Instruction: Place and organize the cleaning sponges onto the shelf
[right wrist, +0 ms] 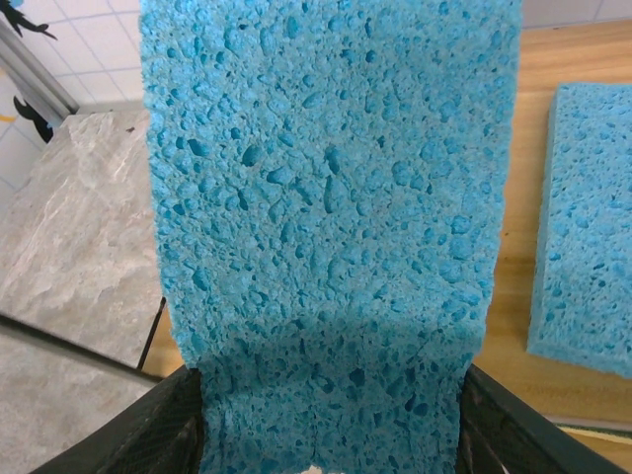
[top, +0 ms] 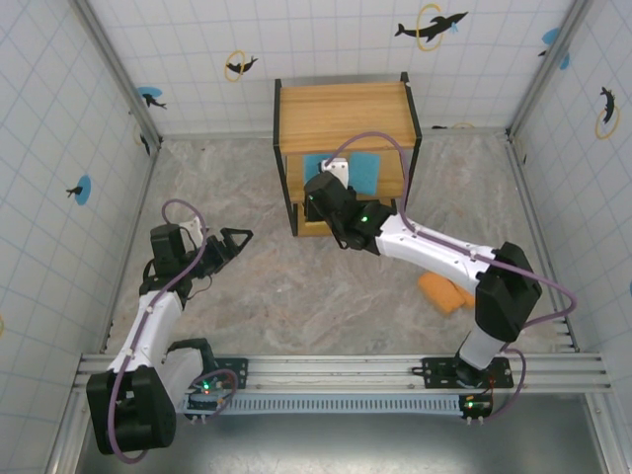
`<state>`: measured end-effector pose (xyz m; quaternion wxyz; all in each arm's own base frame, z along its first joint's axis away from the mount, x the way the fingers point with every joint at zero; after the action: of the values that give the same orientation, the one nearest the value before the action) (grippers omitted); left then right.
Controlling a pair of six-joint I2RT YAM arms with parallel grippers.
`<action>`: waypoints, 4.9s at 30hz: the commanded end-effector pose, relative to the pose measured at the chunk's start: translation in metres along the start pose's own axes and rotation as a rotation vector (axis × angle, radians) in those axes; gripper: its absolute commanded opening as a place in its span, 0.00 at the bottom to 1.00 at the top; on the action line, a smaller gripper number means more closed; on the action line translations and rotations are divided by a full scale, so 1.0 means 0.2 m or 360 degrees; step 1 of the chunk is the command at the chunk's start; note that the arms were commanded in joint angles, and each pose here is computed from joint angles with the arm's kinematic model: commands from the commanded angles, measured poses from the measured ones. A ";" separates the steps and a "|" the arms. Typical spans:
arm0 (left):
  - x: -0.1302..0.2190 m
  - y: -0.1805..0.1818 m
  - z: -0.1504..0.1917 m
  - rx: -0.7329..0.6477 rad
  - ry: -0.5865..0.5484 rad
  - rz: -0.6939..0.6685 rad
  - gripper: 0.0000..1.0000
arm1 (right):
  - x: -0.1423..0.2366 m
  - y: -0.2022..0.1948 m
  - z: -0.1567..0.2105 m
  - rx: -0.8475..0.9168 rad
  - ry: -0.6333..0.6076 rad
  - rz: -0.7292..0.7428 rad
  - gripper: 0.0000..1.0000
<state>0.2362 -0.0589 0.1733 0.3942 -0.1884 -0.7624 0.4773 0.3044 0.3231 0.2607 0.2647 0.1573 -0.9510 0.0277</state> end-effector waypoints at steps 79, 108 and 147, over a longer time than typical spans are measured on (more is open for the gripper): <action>0.00 -0.05 -0.02 -0.0044 0.0018 0.0007 0.98 | -0.23 0.03 0.02 0.0049 0.0007 0.0163 0.80; 0.02 -0.07 -0.02 -0.0048 0.0011 0.0010 0.98 | -0.11 0.04 -0.03 0.0087 -0.0115 0.0118 0.86; 0.02 -0.08 -0.01 -0.0046 0.0006 0.0036 0.98 | 0.63 -0.61 0.45 0.0049 0.0674 0.0169 1.00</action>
<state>0.2359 -0.0595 0.1779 0.4010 -0.1857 -0.7584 0.4790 0.2189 0.1921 0.2769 0.3679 0.1637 -0.9092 0.1057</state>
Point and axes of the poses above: each hand's point on the last joint's axis, 136 mm out from that joint toward the fingers, its own x axis back along the fingers, its own y axis along the line the jaws close on, z = x × y, the point moved 6 cm from there along x, back along the fingers, and after that the axes turned 12 degrees about x, right-handed, at the moved point
